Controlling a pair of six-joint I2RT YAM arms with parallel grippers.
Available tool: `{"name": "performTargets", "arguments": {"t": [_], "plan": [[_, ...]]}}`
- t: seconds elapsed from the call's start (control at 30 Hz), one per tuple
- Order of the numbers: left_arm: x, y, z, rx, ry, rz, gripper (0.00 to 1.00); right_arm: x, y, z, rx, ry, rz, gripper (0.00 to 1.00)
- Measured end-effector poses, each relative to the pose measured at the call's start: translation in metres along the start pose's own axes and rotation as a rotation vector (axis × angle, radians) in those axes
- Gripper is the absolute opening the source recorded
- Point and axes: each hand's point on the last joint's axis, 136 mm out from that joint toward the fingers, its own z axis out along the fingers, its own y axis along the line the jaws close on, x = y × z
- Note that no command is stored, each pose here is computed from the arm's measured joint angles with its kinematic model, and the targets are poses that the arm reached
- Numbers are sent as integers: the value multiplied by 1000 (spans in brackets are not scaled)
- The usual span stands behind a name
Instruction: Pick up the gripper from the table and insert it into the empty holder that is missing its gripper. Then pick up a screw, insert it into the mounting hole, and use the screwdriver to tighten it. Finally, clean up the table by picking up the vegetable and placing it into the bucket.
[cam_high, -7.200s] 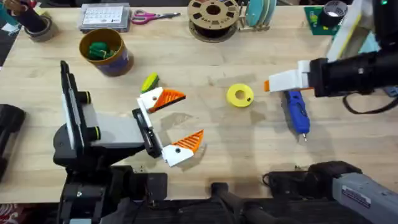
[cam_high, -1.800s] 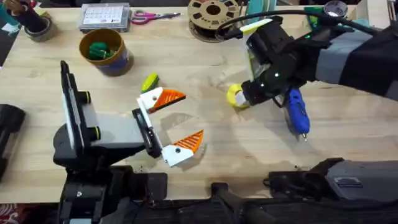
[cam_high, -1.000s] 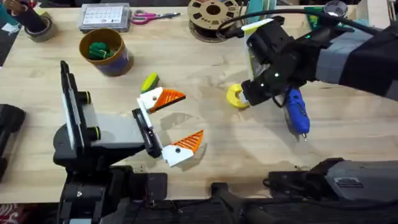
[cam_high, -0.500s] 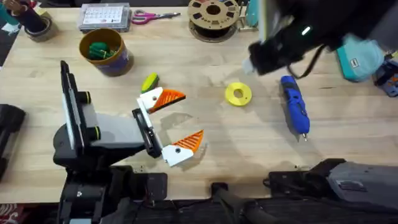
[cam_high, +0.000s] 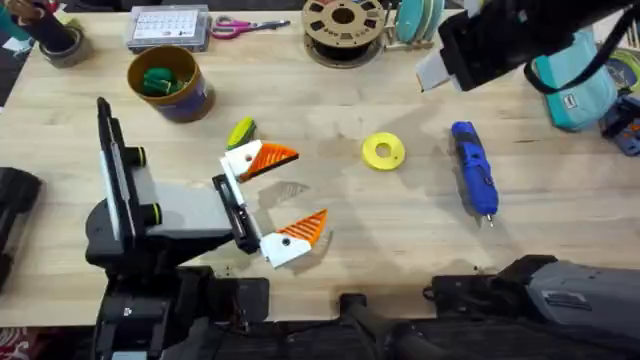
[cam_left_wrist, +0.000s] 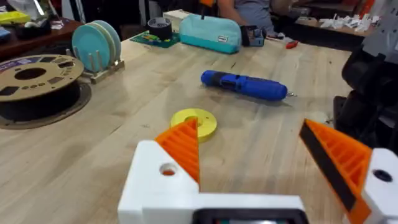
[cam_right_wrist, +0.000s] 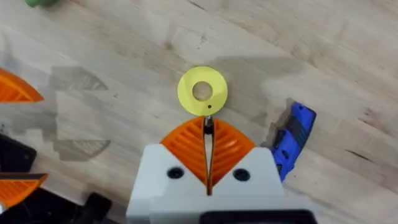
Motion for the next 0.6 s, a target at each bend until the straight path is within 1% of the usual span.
{"name": "performTargets", "arguments": {"t": [0.07,0.17,0.37,0.5,0.6], "plan": [[0,0,0,0,0,0,985,0,1,1,-1,11,-28,7],[0,0,0,0,0,0,986,-8,5,1,-12,22,-72,7],[0,0,0,0,0,0,986,-41,18,5,-53,23,-177,7],[0,0,0,0,0,0,986,-61,37,10,-87,8,-285,7],[0,0,0,0,0,0,986,-71,58,11,-135,-12,-386,7]]}}
